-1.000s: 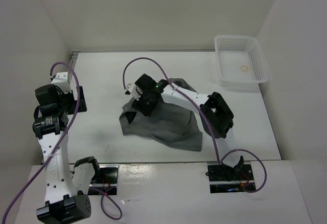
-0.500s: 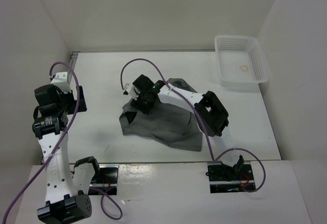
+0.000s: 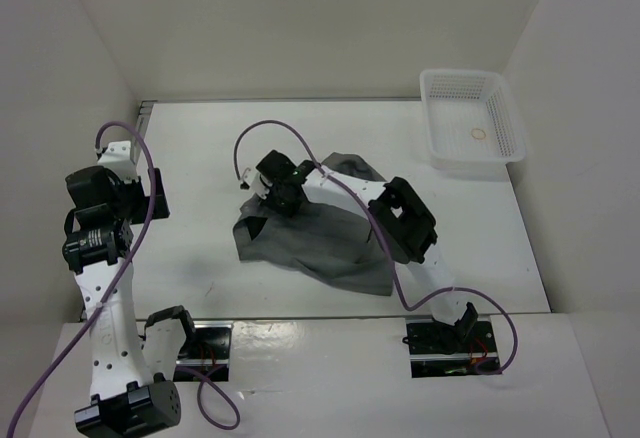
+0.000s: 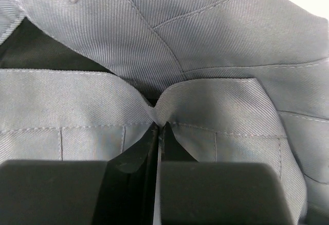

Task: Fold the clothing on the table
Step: Flatten the skirt out

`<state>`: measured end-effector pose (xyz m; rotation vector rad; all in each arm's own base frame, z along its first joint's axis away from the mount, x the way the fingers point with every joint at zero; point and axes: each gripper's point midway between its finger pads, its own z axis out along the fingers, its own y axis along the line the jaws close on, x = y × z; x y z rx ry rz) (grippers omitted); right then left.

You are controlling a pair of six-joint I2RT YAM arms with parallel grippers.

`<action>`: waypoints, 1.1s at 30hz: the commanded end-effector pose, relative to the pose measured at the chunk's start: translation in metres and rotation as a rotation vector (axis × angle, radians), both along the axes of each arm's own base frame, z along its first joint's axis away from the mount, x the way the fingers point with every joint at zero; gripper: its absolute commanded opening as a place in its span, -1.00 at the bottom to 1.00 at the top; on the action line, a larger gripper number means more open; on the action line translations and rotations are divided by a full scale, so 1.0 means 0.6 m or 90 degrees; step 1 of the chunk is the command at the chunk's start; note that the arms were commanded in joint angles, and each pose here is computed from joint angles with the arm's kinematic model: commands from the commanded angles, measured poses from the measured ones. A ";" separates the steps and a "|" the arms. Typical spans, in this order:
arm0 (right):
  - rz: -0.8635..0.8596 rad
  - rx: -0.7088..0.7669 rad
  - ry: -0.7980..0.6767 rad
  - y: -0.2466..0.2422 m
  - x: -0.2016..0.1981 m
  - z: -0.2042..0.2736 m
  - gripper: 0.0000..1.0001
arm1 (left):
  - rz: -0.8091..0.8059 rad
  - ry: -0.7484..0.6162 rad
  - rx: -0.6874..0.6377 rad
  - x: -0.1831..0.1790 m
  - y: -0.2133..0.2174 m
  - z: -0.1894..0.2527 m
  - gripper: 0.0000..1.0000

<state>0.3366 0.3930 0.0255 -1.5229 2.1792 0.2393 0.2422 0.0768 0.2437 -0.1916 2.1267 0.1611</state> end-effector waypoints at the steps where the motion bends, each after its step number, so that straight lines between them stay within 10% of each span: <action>1: -0.007 0.035 -0.054 0.026 0.032 0.058 -1.00 | -0.006 -0.028 0.003 0.005 -0.001 0.015 1.00; 13: 0.016 0.176 -0.186 0.033 0.037 0.382 -1.00 | 0.005 -0.031 0.011 0.002 0.003 0.018 1.00; 23: 0.101 0.176 -0.157 -0.021 -0.001 0.433 -1.00 | 0.057 -0.018 0.009 -0.003 0.030 0.011 1.00; 33: -0.186 0.185 -0.355 -0.267 0.160 0.583 -1.00 | 0.063 -0.013 0.007 -0.006 0.034 0.004 1.00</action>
